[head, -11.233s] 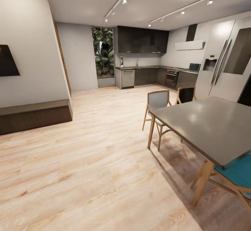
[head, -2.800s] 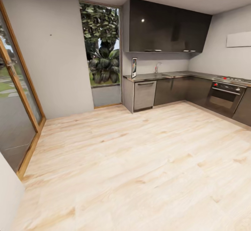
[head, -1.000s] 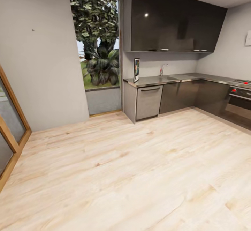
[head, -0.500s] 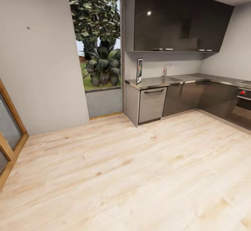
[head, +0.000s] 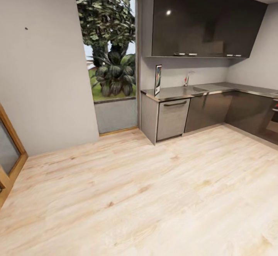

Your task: Pick up the poster from the kitchen countertop and hang it on one of the wall nails in the kitchen.

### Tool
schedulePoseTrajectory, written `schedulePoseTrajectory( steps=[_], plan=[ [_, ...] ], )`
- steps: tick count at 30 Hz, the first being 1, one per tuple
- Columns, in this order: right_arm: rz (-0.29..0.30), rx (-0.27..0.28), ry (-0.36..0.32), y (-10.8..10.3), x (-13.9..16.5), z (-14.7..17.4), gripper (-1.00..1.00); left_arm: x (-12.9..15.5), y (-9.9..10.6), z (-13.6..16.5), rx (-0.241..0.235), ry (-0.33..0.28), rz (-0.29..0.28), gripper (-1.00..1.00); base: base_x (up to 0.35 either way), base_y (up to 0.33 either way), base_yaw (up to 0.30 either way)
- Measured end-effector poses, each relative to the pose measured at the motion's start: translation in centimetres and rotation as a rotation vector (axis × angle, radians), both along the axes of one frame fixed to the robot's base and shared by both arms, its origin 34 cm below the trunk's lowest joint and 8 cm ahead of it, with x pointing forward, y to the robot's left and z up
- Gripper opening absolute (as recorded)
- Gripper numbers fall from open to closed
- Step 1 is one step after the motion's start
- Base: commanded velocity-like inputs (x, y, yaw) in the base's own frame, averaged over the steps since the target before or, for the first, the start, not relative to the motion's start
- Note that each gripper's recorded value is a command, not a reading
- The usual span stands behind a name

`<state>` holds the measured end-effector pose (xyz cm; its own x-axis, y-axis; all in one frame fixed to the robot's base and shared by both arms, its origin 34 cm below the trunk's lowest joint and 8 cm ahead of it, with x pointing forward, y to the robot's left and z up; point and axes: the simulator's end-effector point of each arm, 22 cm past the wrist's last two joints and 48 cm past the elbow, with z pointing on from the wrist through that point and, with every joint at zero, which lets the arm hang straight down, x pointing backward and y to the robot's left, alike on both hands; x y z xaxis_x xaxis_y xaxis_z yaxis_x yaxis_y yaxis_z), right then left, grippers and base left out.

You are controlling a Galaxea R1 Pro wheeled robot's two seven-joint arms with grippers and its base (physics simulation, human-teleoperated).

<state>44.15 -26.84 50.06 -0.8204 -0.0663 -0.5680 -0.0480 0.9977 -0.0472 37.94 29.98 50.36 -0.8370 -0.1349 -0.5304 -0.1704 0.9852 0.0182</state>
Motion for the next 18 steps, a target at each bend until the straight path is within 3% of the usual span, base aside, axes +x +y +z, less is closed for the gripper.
schedulePoseTrajectory(
  steps=[18],
  plan=[
    [-0.005,0.000,-0.002,-0.10,0.07,0.04,1.00,0.00,0.00,0.00,0.000,0.000,0.000,1.00,0.339,0.119,0.000]
  ],
)
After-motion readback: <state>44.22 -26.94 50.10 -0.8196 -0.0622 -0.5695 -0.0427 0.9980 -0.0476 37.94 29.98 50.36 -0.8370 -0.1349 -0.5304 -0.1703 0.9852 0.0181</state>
